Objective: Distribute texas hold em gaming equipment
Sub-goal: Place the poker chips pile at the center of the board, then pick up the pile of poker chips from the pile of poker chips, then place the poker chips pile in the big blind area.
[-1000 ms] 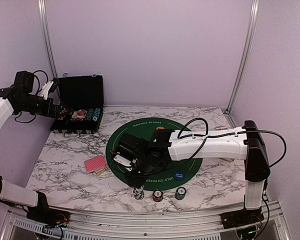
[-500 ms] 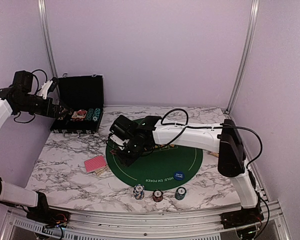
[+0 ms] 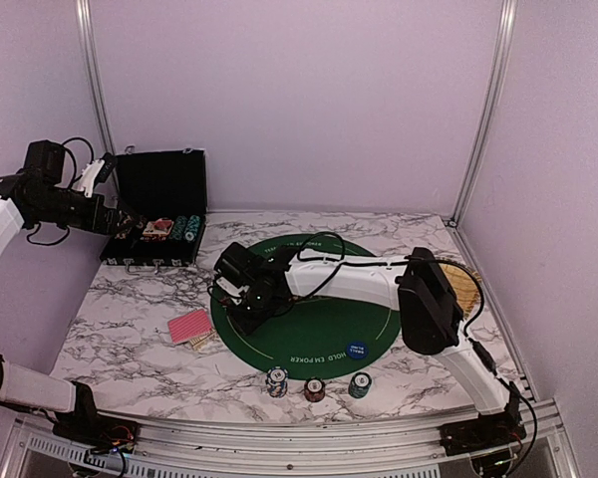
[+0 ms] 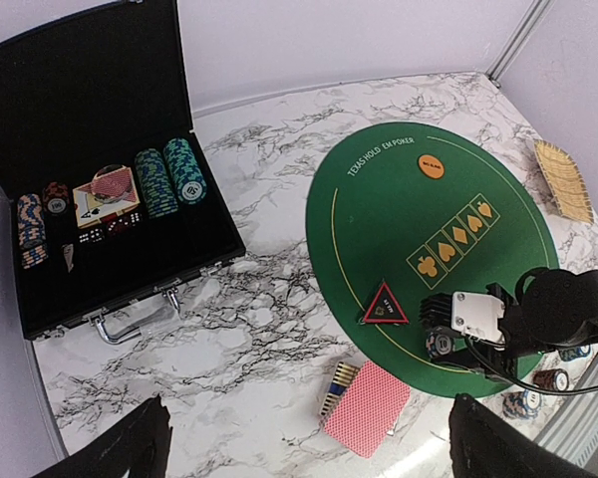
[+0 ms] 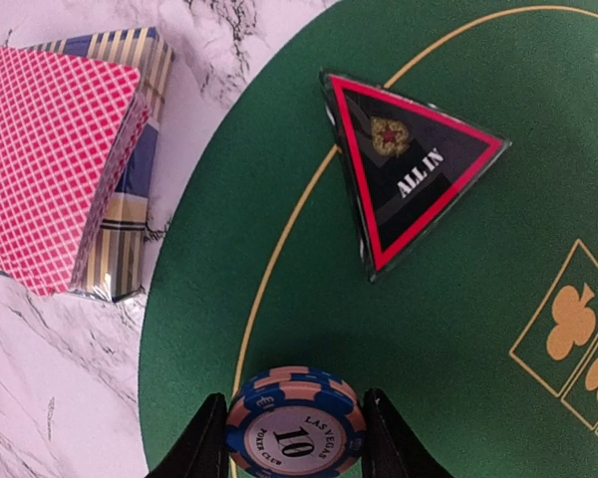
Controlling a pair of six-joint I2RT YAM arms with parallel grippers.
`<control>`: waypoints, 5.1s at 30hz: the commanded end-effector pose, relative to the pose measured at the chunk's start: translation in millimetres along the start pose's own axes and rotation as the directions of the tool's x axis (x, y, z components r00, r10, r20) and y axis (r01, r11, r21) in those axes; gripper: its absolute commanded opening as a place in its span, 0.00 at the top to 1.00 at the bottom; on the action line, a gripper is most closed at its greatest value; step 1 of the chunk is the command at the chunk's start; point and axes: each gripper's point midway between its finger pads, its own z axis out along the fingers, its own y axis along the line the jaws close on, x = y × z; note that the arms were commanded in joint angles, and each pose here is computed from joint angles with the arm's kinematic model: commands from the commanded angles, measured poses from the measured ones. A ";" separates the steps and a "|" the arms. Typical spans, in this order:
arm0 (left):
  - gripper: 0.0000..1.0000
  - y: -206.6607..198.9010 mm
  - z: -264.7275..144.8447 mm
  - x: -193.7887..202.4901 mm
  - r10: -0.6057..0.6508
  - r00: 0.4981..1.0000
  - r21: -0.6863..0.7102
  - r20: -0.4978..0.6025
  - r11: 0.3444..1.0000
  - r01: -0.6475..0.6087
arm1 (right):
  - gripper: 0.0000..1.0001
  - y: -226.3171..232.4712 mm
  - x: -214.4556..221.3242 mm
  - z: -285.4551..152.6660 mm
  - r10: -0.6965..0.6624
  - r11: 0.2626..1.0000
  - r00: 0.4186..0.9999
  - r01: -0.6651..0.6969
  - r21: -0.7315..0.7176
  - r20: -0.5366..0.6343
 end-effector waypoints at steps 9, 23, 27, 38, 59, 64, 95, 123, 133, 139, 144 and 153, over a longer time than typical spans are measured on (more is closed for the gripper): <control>0.01 -3.6 0.7 5.3 0.006 1.000 0.026 -0.016 1.000 -0.006 | 0.53 -12.9 -21.5 11.6 0.059 0.998 0.997 -0.057 -0.026 0.055; 0.01 -3.9 0.8 4.5 0.008 1.000 0.028 -0.014 1.000 -0.008 | 0.26 -23.5 -43.9 -43.1 0.066 0.998 0.989 -0.068 0.014 0.133; 0.01 -4.3 0.4 4.3 0.011 1.000 0.028 -0.013 1.000 -0.011 | 0.19 -18.9 -33.4 -75.7 0.059 0.998 0.988 -0.060 -0.003 0.140; 0.01 -5.1 0.6 3.7 0.010 1.000 0.034 -0.012 0.999 -0.009 | 0.01 28.0 59.4 -114.8 -0.051 0.997 0.999 0.050 -0.060 -0.005; 0.01 -6.6 -3.7 -0.2 0.003 1.000 0.031 -0.005 1.000 -0.003 | 0.03 57.6 103.9 -88.3 -0.131 0.988 0.987 0.123 -0.089 -0.092; 0.01 -7.0 -2.1 0.0 0.003 1.000 0.034 -0.009 0.999 -0.002 | 0.07 58.9 111.6 -82.2 -0.137 0.988 0.985 0.128 -0.088 -0.109; 0.01 -7.9 -5.4 -4.2 0.013 1.000 0.027 0.001 1.000 -0.013 | 0.37 64.5 128.7 -70.7 -0.129 0.986 0.982 0.113 -0.122 -0.139; 0.01 -7.6 -7.3 -9.5 0.018 1.000 0.022 0.006 1.000 -0.018 | 0.82 69.5 104.8 -100.4 -0.115 0.985 0.991 0.104 -0.137 -0.075; 0.01 -7.6 -8.5 -14.2 0.024 1.000 0.020 0.013 1.000 -0.024 | 0.87 71.0 81.5 -124.7 -0.085 0.986 0.996 0.081 -0.144 -0.018; 0.01 -7.9 -8.7 -14.5 0.024 1.000 0.021 0.013 0.999 -0.025 | 0.86 12.0 61.3 -123.5 0.008 0.999 1.000 -0.008 -0.033 0.005; 0.01 -9.2 -8.7 -15.1 0.023 1.000 0.028 0.015 0.999 -0.023 | 0.85 -56.7 47.8 -112.8 0.096 0.992 0.995 -0.099 0.082 0.030; 0.01 -9.7 -9.1 -13.9 0.023 1.000 0.027 0.015 0.999 -0.023 | 0.85 -176.8 34.8 -88.8 0.254 0.938 0.963 -0.268 0.221 0.087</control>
